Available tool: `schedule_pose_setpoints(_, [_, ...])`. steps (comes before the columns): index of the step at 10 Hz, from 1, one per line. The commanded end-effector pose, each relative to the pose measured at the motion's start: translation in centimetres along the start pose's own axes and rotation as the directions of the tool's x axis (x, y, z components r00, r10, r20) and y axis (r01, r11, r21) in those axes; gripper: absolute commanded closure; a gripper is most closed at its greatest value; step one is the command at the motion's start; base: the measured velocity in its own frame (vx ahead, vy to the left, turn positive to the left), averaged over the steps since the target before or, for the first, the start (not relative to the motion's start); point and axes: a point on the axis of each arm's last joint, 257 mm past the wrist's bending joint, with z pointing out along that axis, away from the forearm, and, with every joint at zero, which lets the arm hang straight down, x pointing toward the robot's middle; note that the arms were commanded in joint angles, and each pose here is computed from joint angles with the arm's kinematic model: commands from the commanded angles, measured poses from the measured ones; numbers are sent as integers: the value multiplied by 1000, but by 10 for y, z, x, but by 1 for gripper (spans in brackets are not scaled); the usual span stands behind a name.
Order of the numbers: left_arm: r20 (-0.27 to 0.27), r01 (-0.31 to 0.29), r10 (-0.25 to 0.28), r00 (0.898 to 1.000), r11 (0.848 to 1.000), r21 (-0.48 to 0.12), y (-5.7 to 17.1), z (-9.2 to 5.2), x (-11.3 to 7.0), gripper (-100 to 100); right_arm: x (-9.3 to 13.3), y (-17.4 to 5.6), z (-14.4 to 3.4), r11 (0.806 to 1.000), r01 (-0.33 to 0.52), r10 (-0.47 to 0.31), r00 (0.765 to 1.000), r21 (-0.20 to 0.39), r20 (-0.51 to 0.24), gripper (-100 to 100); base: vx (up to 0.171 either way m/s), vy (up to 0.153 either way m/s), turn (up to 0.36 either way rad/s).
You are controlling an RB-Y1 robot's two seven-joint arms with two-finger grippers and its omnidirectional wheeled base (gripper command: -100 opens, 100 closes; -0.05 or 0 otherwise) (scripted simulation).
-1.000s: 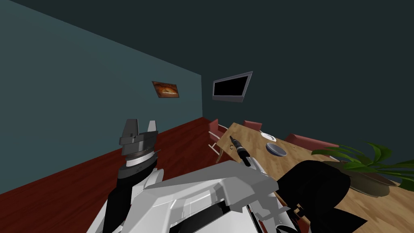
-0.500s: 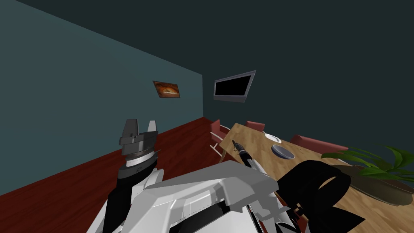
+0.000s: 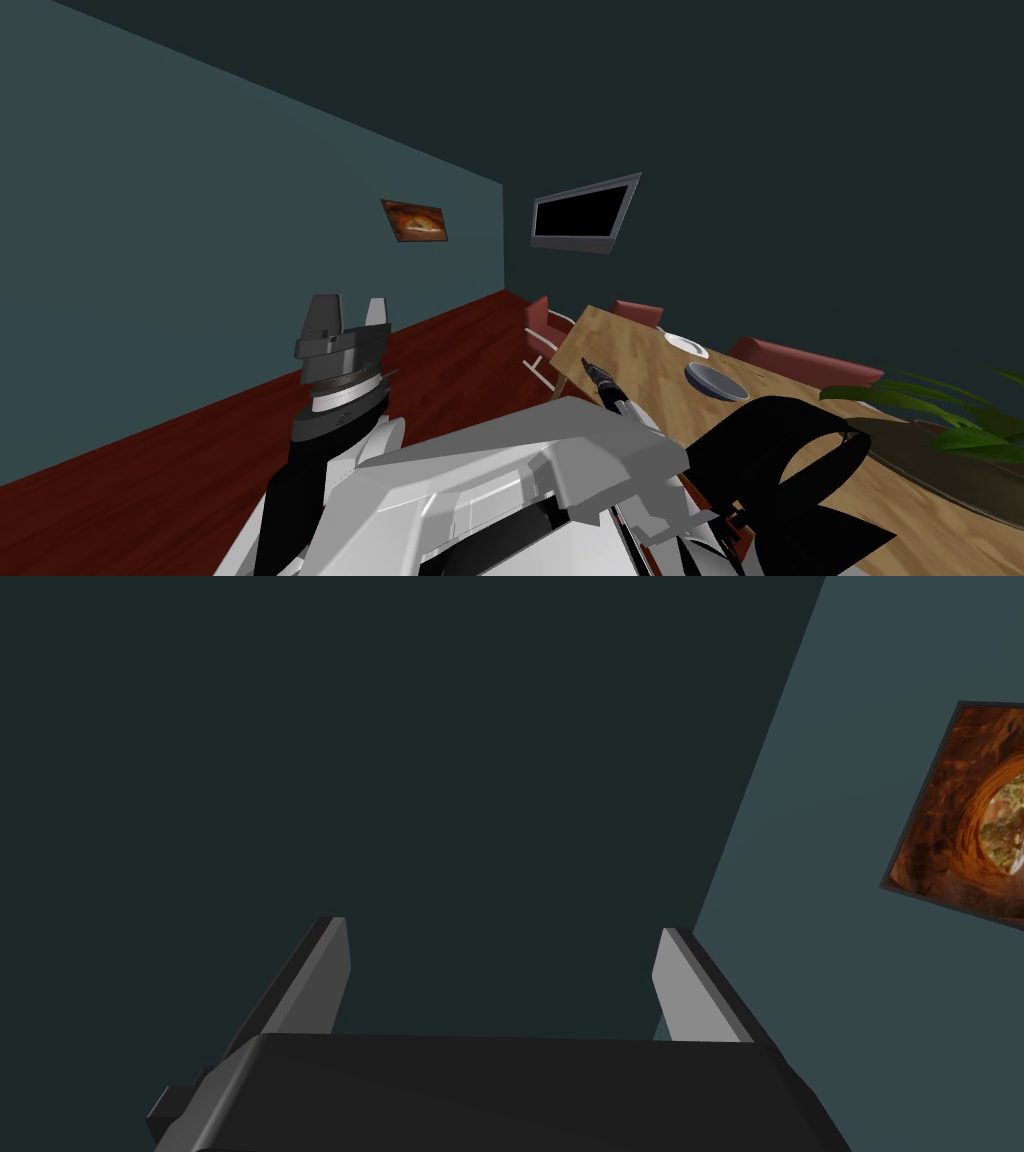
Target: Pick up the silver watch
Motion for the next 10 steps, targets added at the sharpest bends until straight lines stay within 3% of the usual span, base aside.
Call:
schedule_pose_setpoints(1, [0, 0, 0, 1000, 1000, 0, 0, 0, 0, 0, 10, -28, -1, 997, 46, -44, 999, 61, -31, -100, 63, 62, 12])
schedule_pose_setpoints(2, [0, 0, 0, 1000, 1000, 0, 0, 0, 0, 0, 13, -29, -2, 997, 45, -43, 998, 64, -36, -100, 47, 49, -2])
schedule_pose_setpoints(6, [0, 0, 0, 1000, 1000, 0, 0, 0, 0, 0, 32, -86, -7, 972, 150, -130, 985, 180, -114, -100, 61, 71, 9])
schedule_pose_setpoints(10, [0, 0, 0, 1000, 1000, 0, 0, 0, 0, 0, 35, -112, -11, 952, 205, -174, 973, 227, -150, -100, 32, 39, 5])
